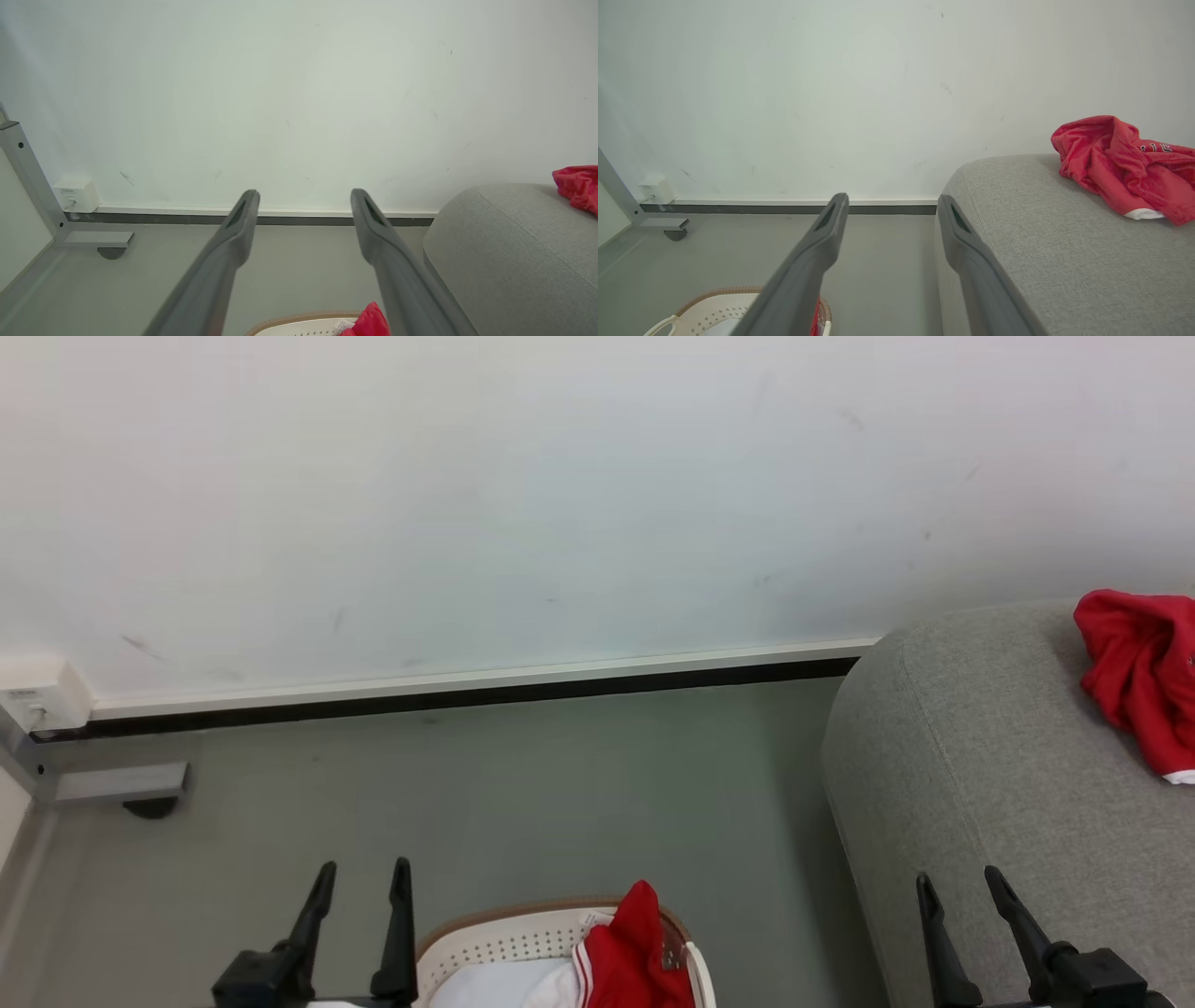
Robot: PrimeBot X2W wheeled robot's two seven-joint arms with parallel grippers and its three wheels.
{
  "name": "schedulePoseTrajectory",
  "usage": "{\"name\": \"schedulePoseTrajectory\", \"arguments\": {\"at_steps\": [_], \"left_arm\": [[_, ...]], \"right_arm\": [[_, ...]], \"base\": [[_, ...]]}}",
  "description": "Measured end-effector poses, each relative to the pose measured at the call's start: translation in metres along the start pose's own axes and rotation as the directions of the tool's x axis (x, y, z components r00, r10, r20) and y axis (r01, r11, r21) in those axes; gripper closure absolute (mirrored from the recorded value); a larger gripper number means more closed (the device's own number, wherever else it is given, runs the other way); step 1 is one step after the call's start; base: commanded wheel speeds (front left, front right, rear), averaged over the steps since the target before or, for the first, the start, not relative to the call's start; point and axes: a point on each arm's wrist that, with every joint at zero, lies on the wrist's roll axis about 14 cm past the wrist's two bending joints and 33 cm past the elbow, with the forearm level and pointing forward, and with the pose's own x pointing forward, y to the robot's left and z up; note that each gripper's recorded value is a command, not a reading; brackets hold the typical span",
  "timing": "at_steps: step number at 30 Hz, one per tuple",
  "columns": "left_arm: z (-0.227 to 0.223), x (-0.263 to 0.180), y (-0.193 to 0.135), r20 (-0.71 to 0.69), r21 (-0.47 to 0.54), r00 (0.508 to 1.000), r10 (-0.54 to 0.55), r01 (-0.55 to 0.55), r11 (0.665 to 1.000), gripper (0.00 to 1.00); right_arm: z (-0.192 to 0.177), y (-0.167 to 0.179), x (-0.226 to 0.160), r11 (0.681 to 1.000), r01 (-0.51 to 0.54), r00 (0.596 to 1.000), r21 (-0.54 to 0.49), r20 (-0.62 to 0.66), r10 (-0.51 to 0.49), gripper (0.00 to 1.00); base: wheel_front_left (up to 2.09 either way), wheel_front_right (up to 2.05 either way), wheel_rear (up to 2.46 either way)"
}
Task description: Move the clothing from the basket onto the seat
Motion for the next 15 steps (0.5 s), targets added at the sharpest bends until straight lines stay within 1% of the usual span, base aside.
{"name": "schedulePoseTrajectory", "arguments": {"at_steps": [3,7,11,15], "left_arm": [[0.0,0.001,-0.001,-0.001,-0.003,1.0,-0.004,0.004,1.0,0.0],[-0.013,0.001,-0.008,-0.039,-0.007,0.999,-0.035,0.035,0.999,0.0],[-0.037,0.001,-0.021,-0.114,-0.005,0.99,-0.085,0.085,0.996,0.0],[-0.064,0.011,-0.039,-0.217,0.015,0.964,-0.153,0.16,0.987,0.0]], "right_arm": [[-0.001,-0.001,-0.002,1.0,0.005,1.0,0.002,-0.002,-0.005,0.0],[0.0,-0.003,-0.002,1.0,0.012,1.0,0.004,0.0,-0.012,0.0],[0.003,-0.009,0.0,1.0,0.026,1.0,0.002,0.01,-0.026,0.0],[0.007,-0.011,0.007,1.0,0.029,0.999,-0.007,0.02,-0.029,0.0]], "base": [[0.0,0.0,0.0],[0.0,0.0,0.0],[0.0,0.0,0.0],[0.0,0.0,0.0]]}}
